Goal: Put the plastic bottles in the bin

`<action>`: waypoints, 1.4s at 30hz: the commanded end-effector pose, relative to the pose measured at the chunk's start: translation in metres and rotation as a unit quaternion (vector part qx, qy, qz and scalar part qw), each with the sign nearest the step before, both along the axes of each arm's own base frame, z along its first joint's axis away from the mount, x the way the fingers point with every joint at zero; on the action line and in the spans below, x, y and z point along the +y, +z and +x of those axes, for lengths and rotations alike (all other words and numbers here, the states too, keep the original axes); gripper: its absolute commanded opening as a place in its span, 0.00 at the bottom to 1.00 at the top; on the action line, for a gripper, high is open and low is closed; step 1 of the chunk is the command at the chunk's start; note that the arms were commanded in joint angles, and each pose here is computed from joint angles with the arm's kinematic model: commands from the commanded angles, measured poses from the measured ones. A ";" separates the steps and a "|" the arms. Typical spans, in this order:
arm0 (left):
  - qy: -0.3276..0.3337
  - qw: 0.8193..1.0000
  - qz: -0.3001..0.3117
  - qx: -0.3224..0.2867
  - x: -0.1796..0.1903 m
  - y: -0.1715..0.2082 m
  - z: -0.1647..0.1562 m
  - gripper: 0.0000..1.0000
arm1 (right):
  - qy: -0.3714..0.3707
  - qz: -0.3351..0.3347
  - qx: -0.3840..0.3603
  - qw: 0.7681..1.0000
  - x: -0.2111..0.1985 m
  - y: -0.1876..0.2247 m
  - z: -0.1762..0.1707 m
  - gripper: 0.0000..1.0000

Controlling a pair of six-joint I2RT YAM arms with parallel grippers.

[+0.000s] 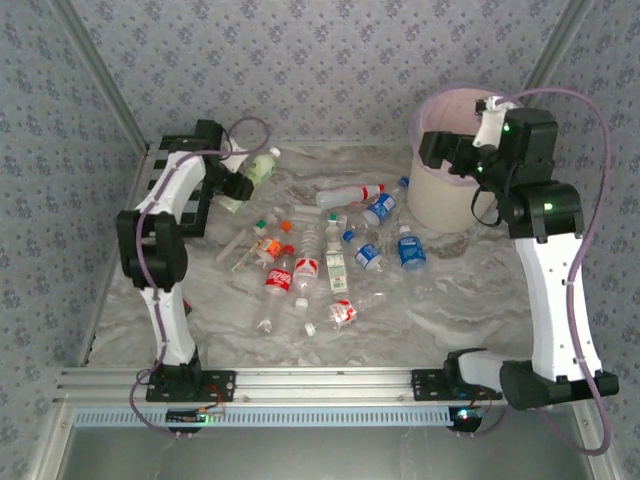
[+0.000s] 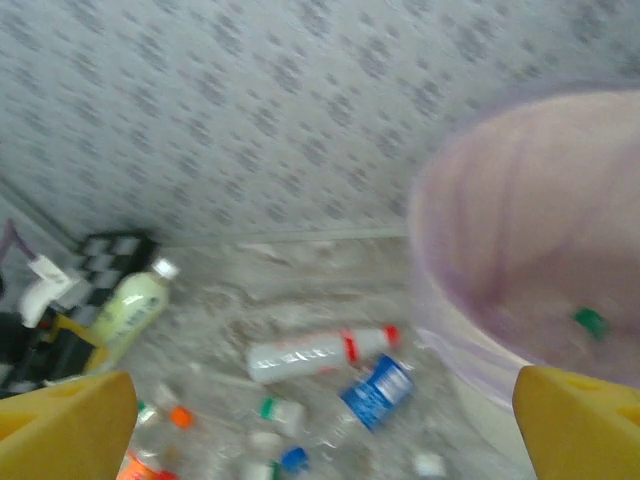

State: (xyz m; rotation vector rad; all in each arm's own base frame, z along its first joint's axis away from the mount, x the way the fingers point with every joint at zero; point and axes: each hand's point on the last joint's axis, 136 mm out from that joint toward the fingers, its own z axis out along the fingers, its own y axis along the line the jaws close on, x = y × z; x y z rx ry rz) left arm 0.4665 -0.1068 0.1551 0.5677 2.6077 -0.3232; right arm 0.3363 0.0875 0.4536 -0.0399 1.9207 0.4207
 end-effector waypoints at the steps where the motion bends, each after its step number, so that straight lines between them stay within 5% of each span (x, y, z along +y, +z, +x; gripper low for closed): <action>1: 0.028 0.982 -0.176 -0.065 -0.043 0.071 -0.012 0.49 | 0.074 0.084 -0.063 0.992 0.054 0.027 0.006 0.97; 8: 0.043 0.953 -0.288 -0.082 -0.105 0.111 -0.064 0.45 | 0.225 0.099 0.010 0.969 0.175 -0.011 0.036 0.89; 13: 0.007 0.945 -0.316 -0.080 -0.148 0.121 -0.102 0.46 | 0.276 0.091 0.068 0.954 0.222 -0.047 0.048 0.93; 23: -0.024 0.941 -0.315 -0.118 -0.155 0.146 -0.124 0.45 | 0.224 0.082 0.136 0.962 0.218 -0.104 0.079 0.99; 27: -0.030 0.940 -0.320 -0.116 -0.160 0.146 -0.124 0.45 | 0.249 0.105 0.148 0.951 0.227 -0.105 0.076 0.73; 33: -0.038 0.938 -0.324 -0.115 -0.168 0.147 -0.123 0.45 | 0.264 0.113 0.168 0.943 0.233 -0.112 0.070 0.75; 39: -0.043 0.937 -0.327 -0.117 -0.170 0.151 -0.125 0.46 | 0.258 0.112 0.167 0.945 0.229 -0.110 0.072 0.55; 42: -0.043 0.937 -0.326 -0.115 -0.169 0.151 -0.127 0.53 | 0.250 0.106 0.148 0.951 0.217 -0.094 0.073 0.49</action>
